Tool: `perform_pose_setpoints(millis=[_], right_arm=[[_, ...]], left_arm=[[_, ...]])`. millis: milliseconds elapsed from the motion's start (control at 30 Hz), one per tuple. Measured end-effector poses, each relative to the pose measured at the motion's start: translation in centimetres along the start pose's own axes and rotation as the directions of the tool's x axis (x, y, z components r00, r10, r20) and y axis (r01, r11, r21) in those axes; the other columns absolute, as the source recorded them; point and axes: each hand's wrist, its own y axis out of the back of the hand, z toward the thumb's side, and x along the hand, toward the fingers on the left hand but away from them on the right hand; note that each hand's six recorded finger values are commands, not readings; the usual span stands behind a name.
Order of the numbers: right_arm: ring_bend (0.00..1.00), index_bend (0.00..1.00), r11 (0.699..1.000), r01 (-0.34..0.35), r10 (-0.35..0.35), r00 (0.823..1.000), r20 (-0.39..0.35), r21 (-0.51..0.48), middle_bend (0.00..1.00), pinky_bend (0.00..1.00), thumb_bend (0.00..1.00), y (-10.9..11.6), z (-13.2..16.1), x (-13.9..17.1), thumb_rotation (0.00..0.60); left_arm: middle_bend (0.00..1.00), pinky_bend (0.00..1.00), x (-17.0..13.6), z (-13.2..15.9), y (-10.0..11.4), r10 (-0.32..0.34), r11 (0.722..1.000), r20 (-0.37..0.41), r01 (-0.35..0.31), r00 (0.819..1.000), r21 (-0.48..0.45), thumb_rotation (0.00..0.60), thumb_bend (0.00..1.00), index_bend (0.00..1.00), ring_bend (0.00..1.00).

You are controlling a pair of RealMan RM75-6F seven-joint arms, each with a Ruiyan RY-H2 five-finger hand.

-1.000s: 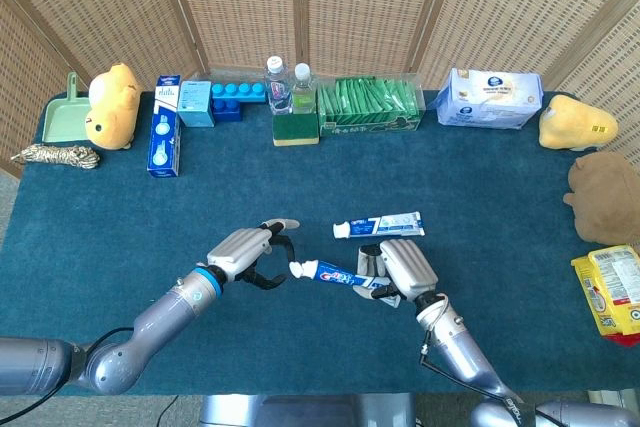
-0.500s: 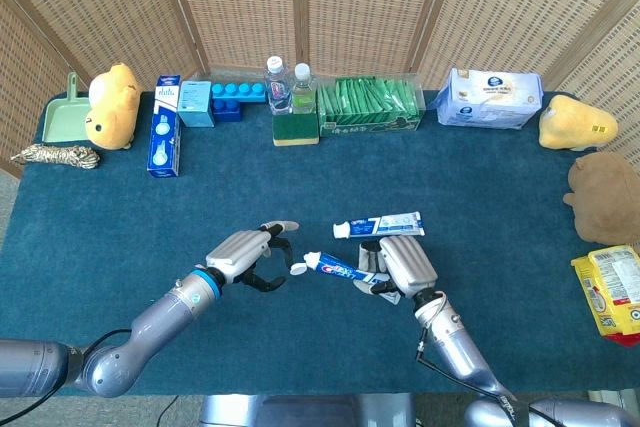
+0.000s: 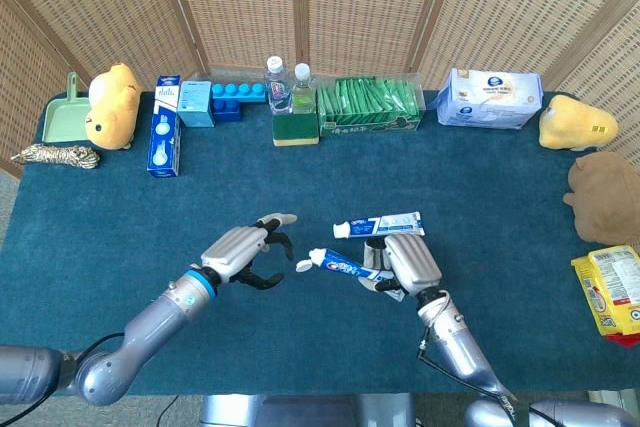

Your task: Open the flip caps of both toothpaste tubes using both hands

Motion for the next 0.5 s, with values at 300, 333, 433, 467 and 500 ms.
perform_pose_setpoints(millis=[300, 333, 433, 467, 500], right_arm=[[0.64, 0.89, 0.998, -0.054, 0.054, 0.999, 0.007, 0.028, 0.71, 0.59, 0.41, -0.5, -1.6, 1.6, 0.6], [0.63, 0.88, 0.998, -0.06, 0.059, 0.998, 0.011, 0.029, 0.7, 0.58, 0.41, -0.7, -1.9, 1.7, 0.6], [0.58, 0.82, 0.997, -0.075, 0.075, 0.997, 0.021, 0.027, 0.66, 0.52, 0.39, -1.0, -2.7, 2.1, 0.6], [0.56, 0.79, 0.996, -0.081, 0.081, 0.996, 0.024, 0.035, 0.64, 0.49, 0.38, -1.1, -3.0, 2.2, 0.6], [0.53, 0.76, 0.996, -0.085, 0.084, 0.996, 0.026, 0.038, 0.61, 0.46, 0.38, -1.2, -3.2, 2.3, 0.6]], left_arm=[[0.08, 0.29, -3.7, -3.0, 3.0, 0.131, 0.991, -0.052, -0.13, 0.99, 0.03, 0.6, 0.34, 0.35, 0.02], [0.08, 0.28, -4.2, -3.5, 3.2, 0.141, 0.99, -0.063, -0.14, 0.988, 0.029, 0.6, 0.34, 0.35, 0.02], [0.08, 0.28, -5.6, -5.1, 3.8, 0.173, 0.985, -0.101, -0.171, 0.98, 0.029, 0.6, 0.34, 0.35, 0.02], [0.08, 0.27, -6.3, -5.7, 4.2, 0.191, 0.982, -0.116, -0.188, 0.975, 0.034, 0.6, 0.34, 0.35, 0.02], [0.08, 0.27, -6.9, -6.2, 4.5, 0.205, 0.979, -0.128, -0.202, 0.97, 0.038, 0.6, 0.34, 0.35, 0.02]])
